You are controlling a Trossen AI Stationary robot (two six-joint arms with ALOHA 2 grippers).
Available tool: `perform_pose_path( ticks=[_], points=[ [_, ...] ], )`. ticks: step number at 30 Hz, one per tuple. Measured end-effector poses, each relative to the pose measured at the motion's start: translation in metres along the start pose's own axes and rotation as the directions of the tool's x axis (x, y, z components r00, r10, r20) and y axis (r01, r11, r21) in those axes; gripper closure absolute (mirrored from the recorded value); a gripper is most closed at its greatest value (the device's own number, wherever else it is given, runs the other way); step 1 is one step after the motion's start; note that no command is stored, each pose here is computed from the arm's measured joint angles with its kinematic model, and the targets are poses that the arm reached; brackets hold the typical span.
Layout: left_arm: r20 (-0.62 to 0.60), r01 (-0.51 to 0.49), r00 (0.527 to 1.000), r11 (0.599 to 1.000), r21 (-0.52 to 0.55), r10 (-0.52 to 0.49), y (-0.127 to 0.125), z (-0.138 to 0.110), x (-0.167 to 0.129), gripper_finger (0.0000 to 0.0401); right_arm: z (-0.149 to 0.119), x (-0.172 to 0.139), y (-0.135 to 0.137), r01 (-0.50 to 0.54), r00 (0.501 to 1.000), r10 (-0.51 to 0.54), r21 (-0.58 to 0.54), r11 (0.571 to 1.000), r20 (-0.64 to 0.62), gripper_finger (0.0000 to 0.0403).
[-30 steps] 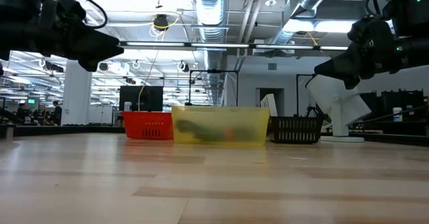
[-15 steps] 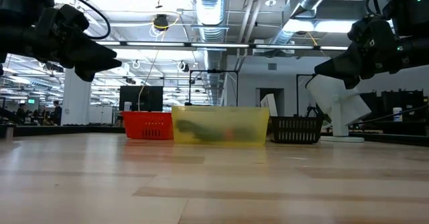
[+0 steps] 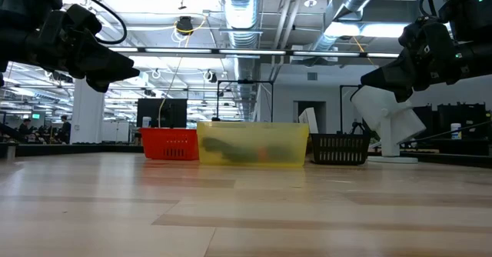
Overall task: Pick and place items into bin
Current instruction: Return to Home Position
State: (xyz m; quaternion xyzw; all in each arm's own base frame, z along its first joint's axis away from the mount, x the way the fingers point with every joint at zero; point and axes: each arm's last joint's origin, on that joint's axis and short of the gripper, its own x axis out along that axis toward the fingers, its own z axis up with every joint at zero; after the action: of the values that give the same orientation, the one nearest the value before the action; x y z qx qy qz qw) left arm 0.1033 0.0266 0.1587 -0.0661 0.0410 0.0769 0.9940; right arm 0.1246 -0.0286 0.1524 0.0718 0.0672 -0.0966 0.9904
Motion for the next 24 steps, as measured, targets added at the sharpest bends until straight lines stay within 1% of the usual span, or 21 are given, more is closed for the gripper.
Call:
perform_pose_path(
  ticks=[11, 16, 24],
  points=[
    [0.0, 0.0, 1.0, 1.0, -0.002, 0.0, 0.0, -0.0001, 0.0, 0.0234, 0.0, 0.0, 0.0, 0.0, 1.0, 0.0, 0.0, 1.0, 0.0, 0.0378],
    [-0.001, 0.0, 1.0, 1.0, 0.019, 0.0, 0.0, -0.0002, 0.0, 0.0234, 0.0, 0.0, 0.0, 0.0, 1.0, 0.0, 0.0, 1.0, 0.0, 0.038],
    [-0.001, 0.0, 1.0, 1.0, 0.021, 0.0, 0.0, -0.0002, 0.0, 0.0234, -0.0001, 0.0, 0.0, 0.0, 1.0, 0.0, 0.0, 1.0, 0.0, 0.0378]
  ],
)
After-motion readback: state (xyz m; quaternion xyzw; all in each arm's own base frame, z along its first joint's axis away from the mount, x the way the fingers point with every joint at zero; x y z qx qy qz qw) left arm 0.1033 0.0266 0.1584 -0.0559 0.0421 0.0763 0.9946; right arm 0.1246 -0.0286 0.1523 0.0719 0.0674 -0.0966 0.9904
